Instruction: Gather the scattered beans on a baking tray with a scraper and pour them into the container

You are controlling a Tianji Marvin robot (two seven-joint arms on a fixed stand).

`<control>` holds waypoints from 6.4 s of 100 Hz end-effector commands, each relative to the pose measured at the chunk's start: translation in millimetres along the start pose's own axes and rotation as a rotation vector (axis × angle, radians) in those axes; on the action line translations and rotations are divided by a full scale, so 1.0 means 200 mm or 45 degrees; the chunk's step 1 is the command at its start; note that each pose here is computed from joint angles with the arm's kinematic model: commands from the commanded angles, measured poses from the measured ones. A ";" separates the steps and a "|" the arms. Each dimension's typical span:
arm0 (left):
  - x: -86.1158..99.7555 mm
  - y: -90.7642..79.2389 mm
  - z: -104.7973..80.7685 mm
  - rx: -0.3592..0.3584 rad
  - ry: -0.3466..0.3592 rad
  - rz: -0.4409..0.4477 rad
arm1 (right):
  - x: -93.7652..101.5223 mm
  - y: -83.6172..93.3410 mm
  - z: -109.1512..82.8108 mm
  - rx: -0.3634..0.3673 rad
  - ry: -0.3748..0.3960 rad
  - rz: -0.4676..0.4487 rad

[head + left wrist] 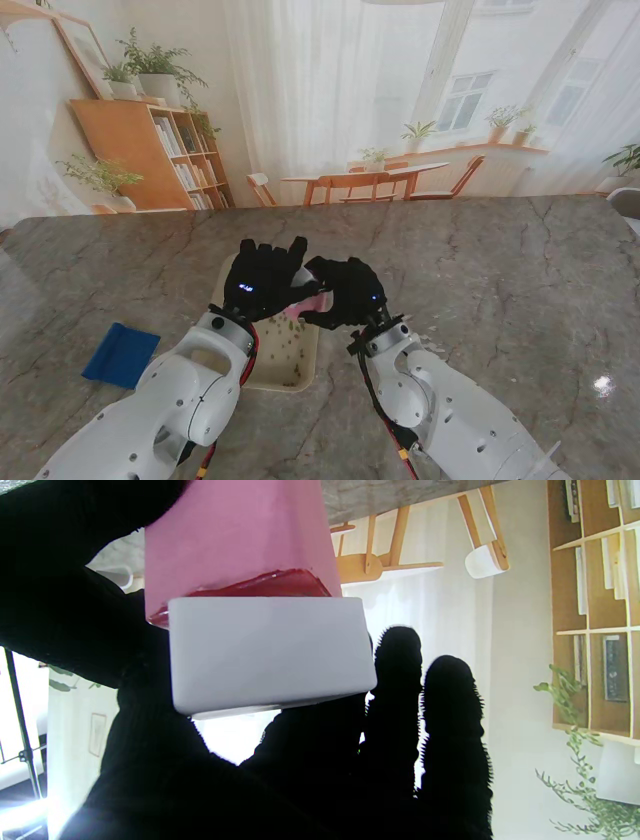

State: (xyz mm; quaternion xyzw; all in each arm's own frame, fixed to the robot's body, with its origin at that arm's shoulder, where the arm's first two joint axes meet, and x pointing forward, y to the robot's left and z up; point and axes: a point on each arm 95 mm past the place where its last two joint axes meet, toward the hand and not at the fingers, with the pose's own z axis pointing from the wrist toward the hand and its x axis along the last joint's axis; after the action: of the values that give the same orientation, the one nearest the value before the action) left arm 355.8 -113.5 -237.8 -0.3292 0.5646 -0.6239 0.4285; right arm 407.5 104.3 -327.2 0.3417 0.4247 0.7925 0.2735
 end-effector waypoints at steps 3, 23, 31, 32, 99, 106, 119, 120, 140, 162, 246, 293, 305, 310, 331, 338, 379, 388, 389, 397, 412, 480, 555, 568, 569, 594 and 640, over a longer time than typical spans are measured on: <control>0.00 0.00 -0.02 -0.006 0.002 -0.019 | 0.02 0.01 0.01 0.007 0.017 0.010; -0.03 -0.05 -0.07 0.058 0.010 -0.048 | 0.01 0.00 0.02 0.023 0.023 0.006; -0.06 -0.08 -0.09 0.102 0.031 -0.055 | 0.01 0.00 0.02 0.025 0.024 0.006; -0.06 -0.09 -0.10 0.109 0.033 -0.056 | 0.01 0.00 0.02 0.025 0.024 0.006; -0.31 -0.07 -0.23 -0.075 0.444 0.258 | 0.00 -0.01 0.04 0.023 0.055 0.001; -0.30 -0.06 -0.21 -0.073 0.463 0.267 | 0.01 -0.01 0.04 0.024 0.065 0.005; -0.29 -0.05 -0.17 -0.076 0.491 0.266 | 0.01 -0.01 0.04 0.024 0.079 0.003; -0.29 -0.05 -0.17 -0.077 0.493 0.264 | 0.01 -0.01 0.04 0.024 0.080 0.002; -0.26 -0.04 -0.12 -0.092 0.521 0.225 | 0.02 -0.01 0.04 0.020 0.097 -0.013; -0.24 -0.04 -0.10 -0.102 0.526 0.181 | 0.02 -0.01 0.04 0.007 0.094 -0.019; 0.01 0.03 -0.01 -0.010 0.081 -0.017 | 0.03 -0.01 0.03 -0.017 0.034 0.017; 0.07 0.02 0.00 -0.002 -0.023 0.034 | 0.03 -0.01 0.02 -0.016 0.021 0.020; 0.06 0.00 -0.04 0.010 -0.028 0.026 | 0.02 -0.01 0.02 -0.006 0.023 0.017; 0.06 -0.01 -0.06 0.019 -0.039 0.022 | 0.02 -0.01 0.02 -0.003 0.026 0.013; 0.03 -0.07 -0.13 0.106 -0.047 -0.004 | 0.02 -0.01 0.02 0.006 0.036 0.009; 0.00 -0.10 -0.16 0.140 -0.030 -0.012 | 0.02 -0.01 0.02 0.007 0.037 0.008; -0.23 -0.17 -0.29 0.026 0.242 0.105 | 0.02 -0.01 0.02 -0.003 0.044 0.001; -0.24 -0.15 -0.28 -0.014 0.306 0.195 | 0.02 -0.01 0.02 -0.005 0.048 0.003; -0.24 -0.15 -0.28 -0.017 0.312 0.208 | 0.02 -0.01 0.02 -0.005 0.049 0.003; -0.25 -0.14 -0.25 -0.025 0.340 0.324 | 0.03 -0.01 0.03 -0.007 0.054 0.002; -0.24 -0.12 -0.20 -0.021 0.387 0.369 | 0.03 -0.01 0.03 -0.012 0.060 0.002; -0.17 -0.09 -0.10 -0.103 0.478 0.349 | 0.05 -0.01 0.03 -0.031 0.087 -0.036; -0.04 -0.04 -0.04 -0.029 0.218 0.084 | 0.05 -0.02 0.03 -0.035 0.048 -0.014; -0.01 -0.03 -0.04 -0.006 0.115 -0.001 | 0.05 -0.02 0.02 -0.036 0.046 -0.018; -0.01 -0.03 -0.04 -0.006 0.106 -0.010 | 0.05 -0.02 0.02 -0.035 0.046 -0.019; 0.05 -0.03 -0.04 -0.015 -0.051 -0.129 | 0.05 -0.01 0.02 -0.031 0.048 -0.025; 0.10 -0.03 -0.01 -0.012 -0.195 -0.171 | 0.05 -0.01 0.02 -0.017 0.050 -0.032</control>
State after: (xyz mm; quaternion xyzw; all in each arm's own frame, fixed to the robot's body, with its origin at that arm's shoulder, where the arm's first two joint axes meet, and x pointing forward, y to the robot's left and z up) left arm 344.7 -127.5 -230.5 -0.4033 0.5170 -0.6169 0.4353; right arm 405.8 109.8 -329.7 0.3234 0.4281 0.7945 0.2845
